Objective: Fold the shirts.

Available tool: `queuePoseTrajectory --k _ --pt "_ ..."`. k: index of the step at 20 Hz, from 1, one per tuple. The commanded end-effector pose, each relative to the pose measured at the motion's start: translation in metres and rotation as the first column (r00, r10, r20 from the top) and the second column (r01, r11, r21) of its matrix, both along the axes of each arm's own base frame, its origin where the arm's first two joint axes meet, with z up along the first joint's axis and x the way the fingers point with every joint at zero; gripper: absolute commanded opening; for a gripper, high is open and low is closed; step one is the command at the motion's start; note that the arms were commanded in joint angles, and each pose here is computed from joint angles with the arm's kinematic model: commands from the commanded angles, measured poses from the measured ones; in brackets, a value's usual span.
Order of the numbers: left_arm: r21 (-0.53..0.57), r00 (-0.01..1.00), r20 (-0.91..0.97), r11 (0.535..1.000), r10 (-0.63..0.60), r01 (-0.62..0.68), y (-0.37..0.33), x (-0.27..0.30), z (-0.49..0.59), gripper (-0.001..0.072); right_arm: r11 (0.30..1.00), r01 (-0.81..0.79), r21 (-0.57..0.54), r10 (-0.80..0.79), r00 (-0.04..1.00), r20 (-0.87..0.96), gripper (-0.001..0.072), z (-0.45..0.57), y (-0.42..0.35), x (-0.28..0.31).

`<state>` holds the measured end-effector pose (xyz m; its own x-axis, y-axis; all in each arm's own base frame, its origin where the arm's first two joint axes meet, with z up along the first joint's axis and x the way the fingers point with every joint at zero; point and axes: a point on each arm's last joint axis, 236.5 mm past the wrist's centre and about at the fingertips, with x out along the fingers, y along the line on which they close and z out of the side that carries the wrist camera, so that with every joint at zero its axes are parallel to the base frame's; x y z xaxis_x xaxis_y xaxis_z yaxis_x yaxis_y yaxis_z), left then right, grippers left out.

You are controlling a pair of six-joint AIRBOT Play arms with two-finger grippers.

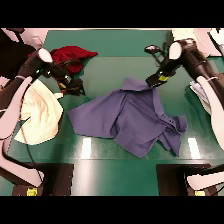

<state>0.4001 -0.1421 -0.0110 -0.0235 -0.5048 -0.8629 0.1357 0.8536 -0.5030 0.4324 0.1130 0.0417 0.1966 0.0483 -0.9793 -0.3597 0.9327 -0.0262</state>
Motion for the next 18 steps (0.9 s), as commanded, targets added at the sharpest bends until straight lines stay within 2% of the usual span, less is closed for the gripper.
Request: queuePoseTrajectory --k 1,3,5,8,9,11,12,18 --pt "-0.024 0.995 -0.026 0.995 0.097 -0.098 0.026 -0.048 -0.013 0.0422 0.995 0.103 -0.006 -0.103 0.994 -0.031 0.0023 -0.006 -0.048 -0.007" --pt "-0.016 0.985 -0.005 0.985 0.171 -0.171 0.041 -0.064 -0.019 0.045 0.991 0.135 -0.006 -0.135 0.99 -0.03 0.0023 -0.014 -0.064 -0.017" --pt "0.005 0.972 0.019 0.972 0.234 -0.234 0.06 -0.071 -0.023 0.0451 0.987 0.158 -0.003 -0.158 0.987 -0.019 0.0022 -0.017 -0.075 -0.028" --pt "-0.021 0.948 0.012 0.948 0.318 -0.317 0.07 -0.078 -0.033 0.0451 0.987 0.164 -0.001 -0.164 0.987 0.003 0.0023 -0.021 -0.082 -0.039" --pt "-0.051 0.932 0.029 0.932 0.36 -0.359 0.067 -0.072 -0.039 0.0451 0.986 0.167 0.007 -0.167 0.986 0.005 0.0023 -0.022 -0.082 -0.042" --pt "-0.157 0.86 0.083 0.858 0.504 -0.488 0.061 -0.043 -0.046 0.045 0.986 0.168 0.012 -0.168 0.986 0.007 0.0022 -0.023 -0.081 -0.044" --pt "-0.206 0.837 0.095 0.833 0.538 -0.512 0.057 -0.032 -0.048 0.045 0.986 0.168 0.012 -0.168 0.986 0.008 0.0023 -0.023 -0.081 -0.044" --pt "-0.236 0.817 0.16 0.825 0.554 -0.513 0.021 -0.005 -0.072 0.0449 0.987 0.161 0.007 -0.161 0.987 0.001 0.0022 -0.022 -0.081 -0.045"
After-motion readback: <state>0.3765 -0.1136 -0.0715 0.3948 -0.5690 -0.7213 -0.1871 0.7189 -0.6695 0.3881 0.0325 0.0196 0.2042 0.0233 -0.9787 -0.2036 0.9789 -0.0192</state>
